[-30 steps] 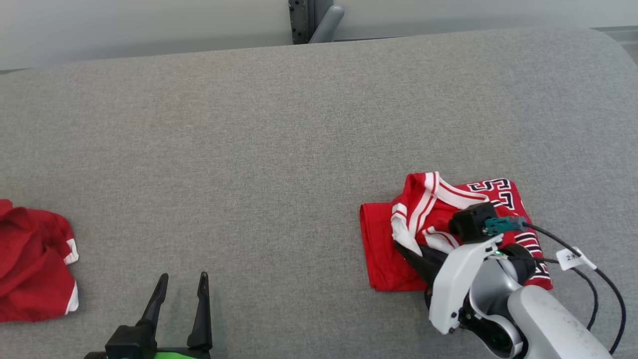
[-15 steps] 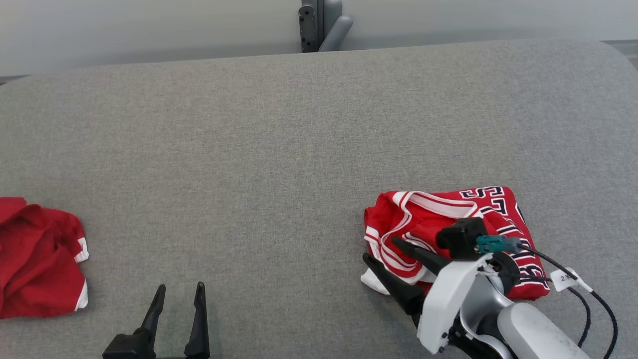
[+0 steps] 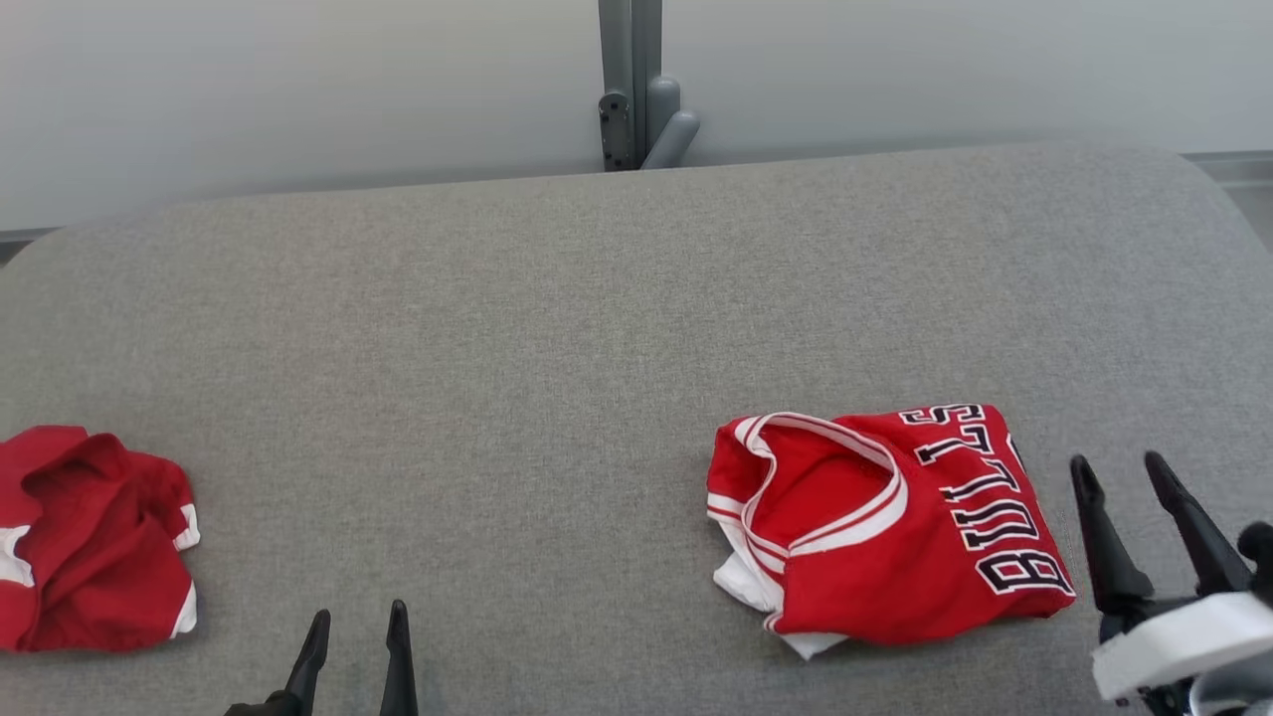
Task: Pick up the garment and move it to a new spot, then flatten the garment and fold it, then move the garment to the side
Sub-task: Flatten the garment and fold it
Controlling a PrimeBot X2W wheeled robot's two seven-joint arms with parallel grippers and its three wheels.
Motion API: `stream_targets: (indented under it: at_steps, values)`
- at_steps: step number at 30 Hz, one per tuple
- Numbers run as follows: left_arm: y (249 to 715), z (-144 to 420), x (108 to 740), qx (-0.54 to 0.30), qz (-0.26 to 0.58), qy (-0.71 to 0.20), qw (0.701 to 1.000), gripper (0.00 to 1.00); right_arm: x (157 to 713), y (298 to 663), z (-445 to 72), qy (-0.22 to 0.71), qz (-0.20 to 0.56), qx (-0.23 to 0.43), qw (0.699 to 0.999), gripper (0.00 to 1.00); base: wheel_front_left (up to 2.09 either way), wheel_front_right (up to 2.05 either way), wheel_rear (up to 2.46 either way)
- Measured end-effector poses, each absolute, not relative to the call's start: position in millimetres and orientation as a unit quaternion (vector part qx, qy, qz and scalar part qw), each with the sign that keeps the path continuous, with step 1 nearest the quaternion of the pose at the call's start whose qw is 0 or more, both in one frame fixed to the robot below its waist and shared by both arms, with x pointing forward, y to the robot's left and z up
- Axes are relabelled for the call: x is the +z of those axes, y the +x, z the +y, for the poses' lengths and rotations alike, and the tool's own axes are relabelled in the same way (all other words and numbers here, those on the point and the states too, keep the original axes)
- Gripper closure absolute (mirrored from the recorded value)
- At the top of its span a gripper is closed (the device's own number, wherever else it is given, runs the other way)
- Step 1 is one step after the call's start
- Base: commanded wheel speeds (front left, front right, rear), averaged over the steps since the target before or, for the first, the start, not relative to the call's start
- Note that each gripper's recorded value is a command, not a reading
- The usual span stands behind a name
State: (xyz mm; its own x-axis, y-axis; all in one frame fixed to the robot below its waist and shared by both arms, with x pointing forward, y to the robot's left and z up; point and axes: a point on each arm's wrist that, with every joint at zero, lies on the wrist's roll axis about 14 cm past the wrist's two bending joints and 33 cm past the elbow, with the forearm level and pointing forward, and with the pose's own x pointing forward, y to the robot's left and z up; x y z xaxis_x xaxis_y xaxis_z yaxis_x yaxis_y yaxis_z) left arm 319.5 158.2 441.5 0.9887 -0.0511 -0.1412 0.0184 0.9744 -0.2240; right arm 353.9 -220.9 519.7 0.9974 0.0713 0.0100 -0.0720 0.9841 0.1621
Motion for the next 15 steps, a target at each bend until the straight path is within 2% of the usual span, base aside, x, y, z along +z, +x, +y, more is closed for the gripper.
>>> stream_targets:
  at_steps: [6, 15]
  values:
    - [312.3, 155.0, 448.8, -0.022, 0.061, -0.114, 0.991, 0.00, 479.2, 321.6, -274.5, 0.021, 0.016, -0.062, 0.998, 0.00, 0.00, 0.00, 0.00]
    - [311.1, 166.8, 452.7, -0.006, 0.051, -0.104, 0.993, 0.00, 474.3, 307.6, -294.3, -0.007, 0.022, -0.120, 0.992, 0.00, 0.00, 0.00, 0.00]
